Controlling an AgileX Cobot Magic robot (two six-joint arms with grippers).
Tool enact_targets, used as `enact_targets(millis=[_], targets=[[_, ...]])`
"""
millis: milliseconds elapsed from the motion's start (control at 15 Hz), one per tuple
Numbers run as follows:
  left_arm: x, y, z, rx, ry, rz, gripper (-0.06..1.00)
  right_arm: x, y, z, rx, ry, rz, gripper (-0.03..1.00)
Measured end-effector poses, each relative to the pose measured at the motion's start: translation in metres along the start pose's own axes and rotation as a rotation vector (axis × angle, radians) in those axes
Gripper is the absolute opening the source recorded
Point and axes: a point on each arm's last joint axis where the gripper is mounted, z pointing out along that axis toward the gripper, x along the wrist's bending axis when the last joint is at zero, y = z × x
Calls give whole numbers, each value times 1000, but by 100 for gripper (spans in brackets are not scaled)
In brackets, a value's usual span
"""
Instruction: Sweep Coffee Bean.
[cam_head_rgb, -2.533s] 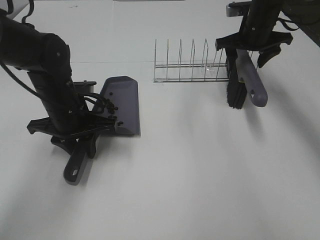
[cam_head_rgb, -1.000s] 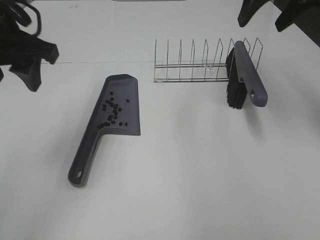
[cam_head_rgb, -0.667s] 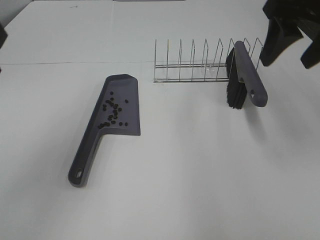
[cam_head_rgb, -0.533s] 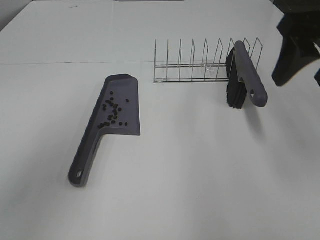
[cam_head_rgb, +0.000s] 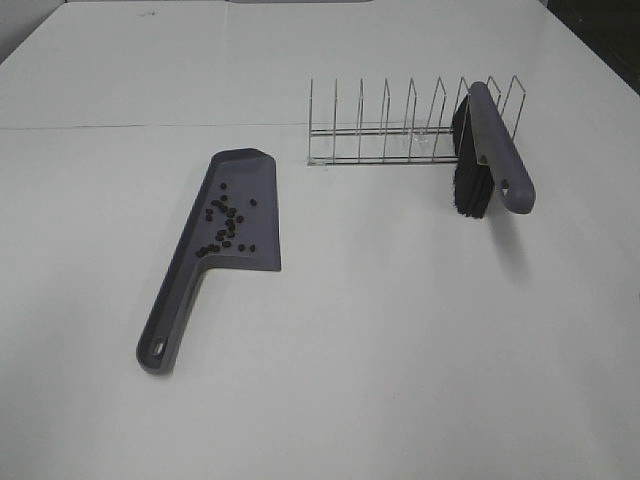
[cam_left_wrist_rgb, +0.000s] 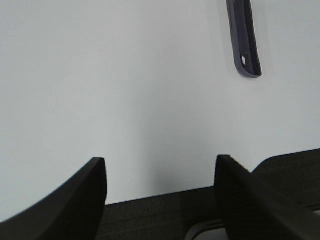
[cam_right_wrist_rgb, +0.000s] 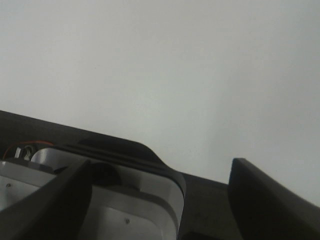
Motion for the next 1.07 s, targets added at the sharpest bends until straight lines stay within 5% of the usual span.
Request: enact_targets(millis=[333,533,800,1067], targets=[[18,-49,-14,-349,-54,-21,57,-2,-57,-10,-430,-8,-59,64],[21,-58,-18,-452,-71,-4,57,-1,-84,-21,-600,-5,-101,64],[18,-58,-18,-461,-89,67,57,5,-97,-29,-679,25,-175,64],[16,-58,-18,-460,-109,80,57,5,-106,-26,-563,24,-204,64]])
